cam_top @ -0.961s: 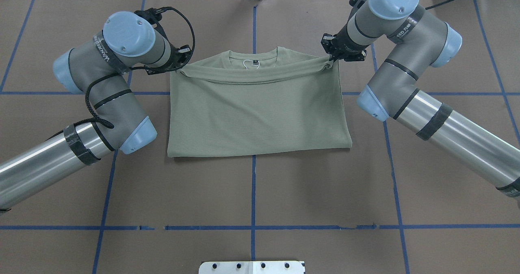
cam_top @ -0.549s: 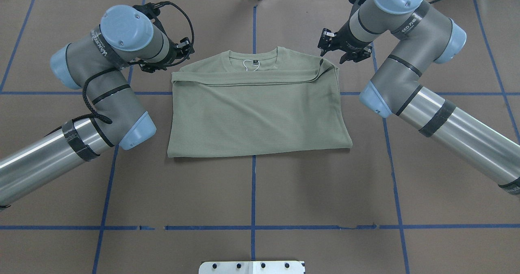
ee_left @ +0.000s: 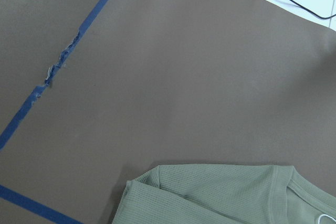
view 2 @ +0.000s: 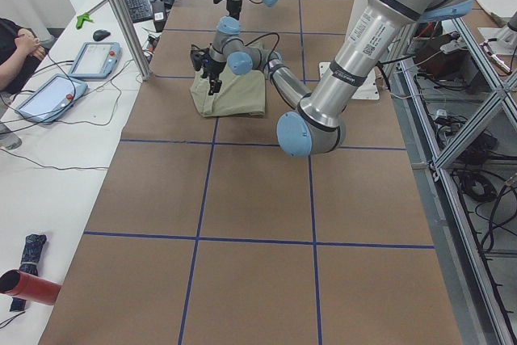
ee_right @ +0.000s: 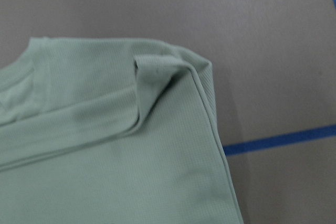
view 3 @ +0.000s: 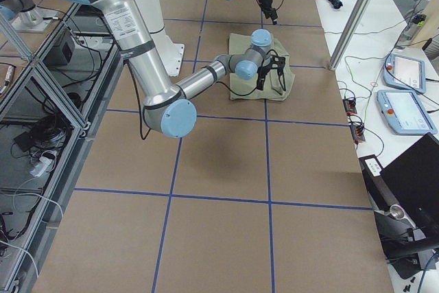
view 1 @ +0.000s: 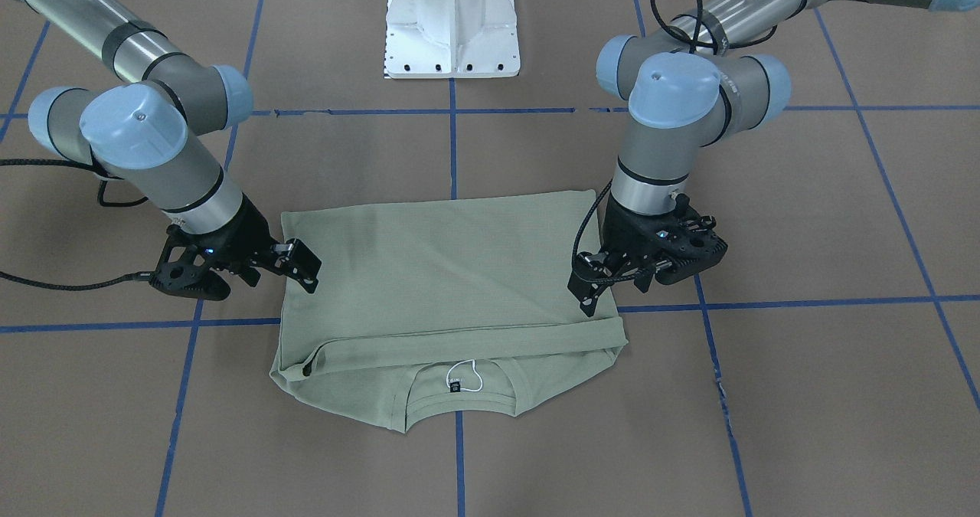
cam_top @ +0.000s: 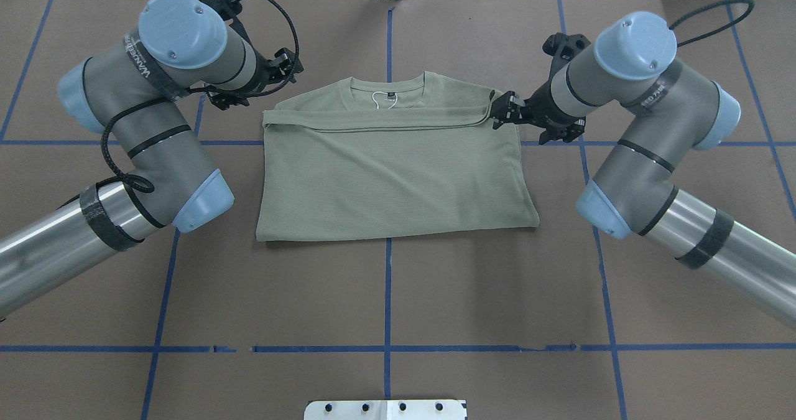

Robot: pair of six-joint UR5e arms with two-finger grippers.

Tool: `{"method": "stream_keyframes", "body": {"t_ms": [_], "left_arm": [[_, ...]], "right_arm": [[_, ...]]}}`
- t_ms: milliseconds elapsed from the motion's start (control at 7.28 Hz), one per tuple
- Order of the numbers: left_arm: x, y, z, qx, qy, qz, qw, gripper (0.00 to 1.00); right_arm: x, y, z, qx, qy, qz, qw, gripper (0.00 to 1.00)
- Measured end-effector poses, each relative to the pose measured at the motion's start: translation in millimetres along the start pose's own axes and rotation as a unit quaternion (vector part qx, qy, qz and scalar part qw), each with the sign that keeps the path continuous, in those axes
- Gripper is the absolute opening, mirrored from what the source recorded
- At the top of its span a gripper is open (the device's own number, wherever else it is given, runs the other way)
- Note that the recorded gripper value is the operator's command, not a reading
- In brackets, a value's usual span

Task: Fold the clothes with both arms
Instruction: 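Lower the right gripper to the folded shirt's side edge and grasp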

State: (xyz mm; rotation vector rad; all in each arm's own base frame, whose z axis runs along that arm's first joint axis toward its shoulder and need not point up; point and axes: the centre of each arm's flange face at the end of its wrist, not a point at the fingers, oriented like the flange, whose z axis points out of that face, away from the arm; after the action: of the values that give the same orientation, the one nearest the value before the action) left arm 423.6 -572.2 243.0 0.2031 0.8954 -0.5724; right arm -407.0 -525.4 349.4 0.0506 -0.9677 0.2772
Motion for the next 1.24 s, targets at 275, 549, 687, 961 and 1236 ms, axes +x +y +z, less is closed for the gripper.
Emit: {"method": "stream_keyframes", "body": {"t_ms": [275,549,687,961,1236], "left_arm": [[5,6,-16,-0.008,0.006,-0.003,0.9999,1.00],[7,9,-23,-0.011,0.011,-0.003,0.9999,1.00],[8,10,-24,-0.012,0.012,-0.003,0.9998,1.00],[9,12,-26,-0.015,0.015,-0.002,0.9998,1.00],[10,13,-31,-0.016,0.020,-0.001,0.9997,1.00]], "right_arm": [[29,52,15,-0.022,0.017,-0.016,0.9995,1.00],[40,86,34,-0.035,0.033,-0.029,0.9985,0.98],[43,95,40,-0.037,0.038,-0.032,0.9981,0.77],[42,100,41,-0.042,0.037,-0.035,0.9978,0.23],[39,102,36,-0.044,0.032,-0.037,0.9978,0.00]]}}
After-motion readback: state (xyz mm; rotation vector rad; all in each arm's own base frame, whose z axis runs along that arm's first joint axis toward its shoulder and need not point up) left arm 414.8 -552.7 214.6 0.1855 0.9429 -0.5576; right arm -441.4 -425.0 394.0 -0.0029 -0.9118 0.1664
